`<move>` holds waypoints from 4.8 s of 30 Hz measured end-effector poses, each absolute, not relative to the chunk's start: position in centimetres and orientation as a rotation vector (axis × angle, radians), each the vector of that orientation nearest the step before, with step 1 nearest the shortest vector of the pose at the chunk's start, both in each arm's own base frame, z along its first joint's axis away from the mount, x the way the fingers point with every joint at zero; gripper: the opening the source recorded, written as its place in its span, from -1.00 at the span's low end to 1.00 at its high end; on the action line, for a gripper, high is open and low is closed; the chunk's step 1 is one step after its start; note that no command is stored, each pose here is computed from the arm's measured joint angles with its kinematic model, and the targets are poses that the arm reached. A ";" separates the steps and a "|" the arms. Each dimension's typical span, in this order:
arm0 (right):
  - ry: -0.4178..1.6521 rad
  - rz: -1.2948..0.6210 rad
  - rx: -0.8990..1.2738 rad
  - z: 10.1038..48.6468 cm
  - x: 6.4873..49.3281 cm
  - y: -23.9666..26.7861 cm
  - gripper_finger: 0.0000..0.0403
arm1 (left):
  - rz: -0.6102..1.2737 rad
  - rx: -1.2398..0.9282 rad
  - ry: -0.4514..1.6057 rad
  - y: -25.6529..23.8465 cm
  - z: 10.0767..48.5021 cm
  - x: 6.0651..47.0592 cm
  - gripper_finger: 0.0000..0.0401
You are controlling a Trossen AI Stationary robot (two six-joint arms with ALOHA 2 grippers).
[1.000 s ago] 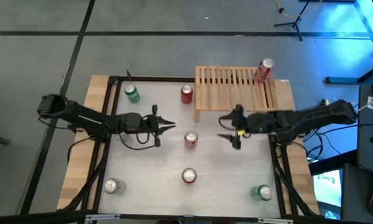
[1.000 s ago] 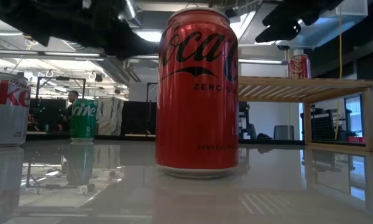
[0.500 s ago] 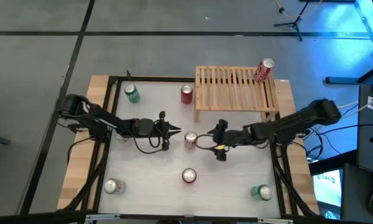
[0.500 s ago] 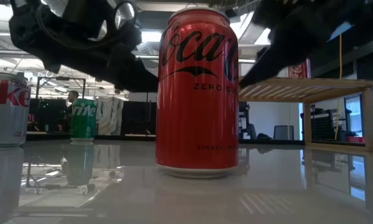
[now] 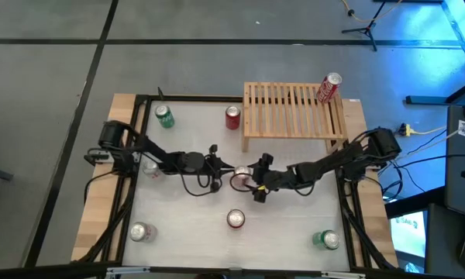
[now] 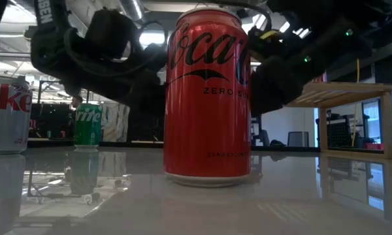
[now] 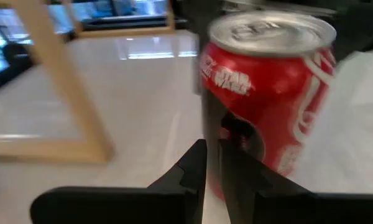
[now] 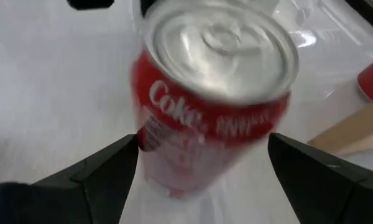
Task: Place canned beverage on shelf
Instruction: Put the red white soda can on the shelf aligned with the other red white soda can
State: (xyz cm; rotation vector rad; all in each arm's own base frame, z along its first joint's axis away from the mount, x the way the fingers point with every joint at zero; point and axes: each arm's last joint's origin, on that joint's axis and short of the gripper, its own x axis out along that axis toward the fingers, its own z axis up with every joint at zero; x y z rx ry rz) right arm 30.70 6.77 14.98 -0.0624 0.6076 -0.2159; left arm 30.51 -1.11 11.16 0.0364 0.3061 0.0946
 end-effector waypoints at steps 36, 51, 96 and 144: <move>0.632 -0.306 -0.110 14.7 30.4 6.5 0.75 | 0.116 0.063 0.309 -0.2 11.9 30.9 -0.80; 0.750 -0.369 -0.178 15.8 28.5 5.7 0.75 | -0.065 0.076 0.348 -2.3 11.2 31.5 -0.80; 0.674 -0.250 -0.129 22.0 30.2 6.3 0.75 | 0.151 0.099 0.437 -1.8 12.4 30.6 -0.80; 0.630 -0.206 0.021 28.4 25.2 3.7 0.36 | 0.151 0.101 0.447 -1.8 12.4 30.6 -0.80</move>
